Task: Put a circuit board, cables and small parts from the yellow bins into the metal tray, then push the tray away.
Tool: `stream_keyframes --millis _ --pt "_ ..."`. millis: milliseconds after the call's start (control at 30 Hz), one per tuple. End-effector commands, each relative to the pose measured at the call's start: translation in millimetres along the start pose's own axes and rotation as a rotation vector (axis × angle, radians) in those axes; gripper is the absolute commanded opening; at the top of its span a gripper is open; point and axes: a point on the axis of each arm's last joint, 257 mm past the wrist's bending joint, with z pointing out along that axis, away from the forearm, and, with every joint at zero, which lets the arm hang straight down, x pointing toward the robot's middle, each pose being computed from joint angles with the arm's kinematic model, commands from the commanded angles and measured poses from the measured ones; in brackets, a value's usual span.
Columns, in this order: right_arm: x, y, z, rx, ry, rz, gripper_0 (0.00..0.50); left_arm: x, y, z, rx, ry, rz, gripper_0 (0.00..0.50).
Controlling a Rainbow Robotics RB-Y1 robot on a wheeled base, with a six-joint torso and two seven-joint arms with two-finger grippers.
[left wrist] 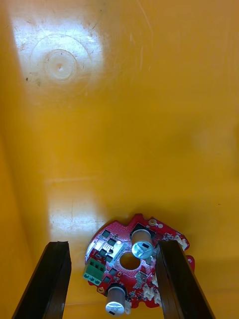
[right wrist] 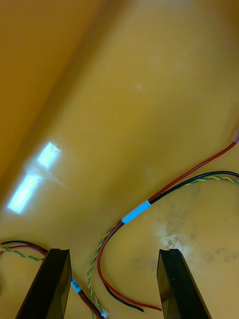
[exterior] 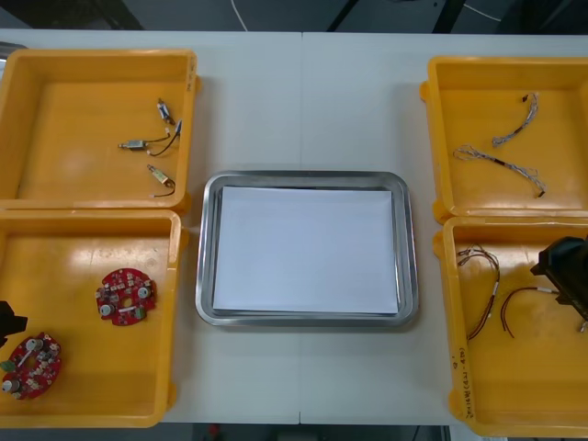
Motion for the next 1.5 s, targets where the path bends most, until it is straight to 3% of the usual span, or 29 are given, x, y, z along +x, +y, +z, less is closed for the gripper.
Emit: stream_keyframes --millis 33,333,633,1500 --pt "0.6 16.0 5.4 -0.035 -0.002 0.097 0.500 13.4 4.7 2.4 -0.011 0.036 0.126 0.500" --pt "6.5 22.9 10.4 -0.030 0.000 0.243 0.500 21.8 -2.3 22.7 0.011 0.028 0.121 0.500" --pt "6.1 19.6 20.2 -0.007 0.016 0.319 0.500 34.6 -7.5 30.9 0.023 0.055 0.120 0.500" --pt "17.0 11.1 39.2 0.012 0.043 0.415 0.500 41.4 -4.6 37.8 0.027 0.061 0.111 0.500"
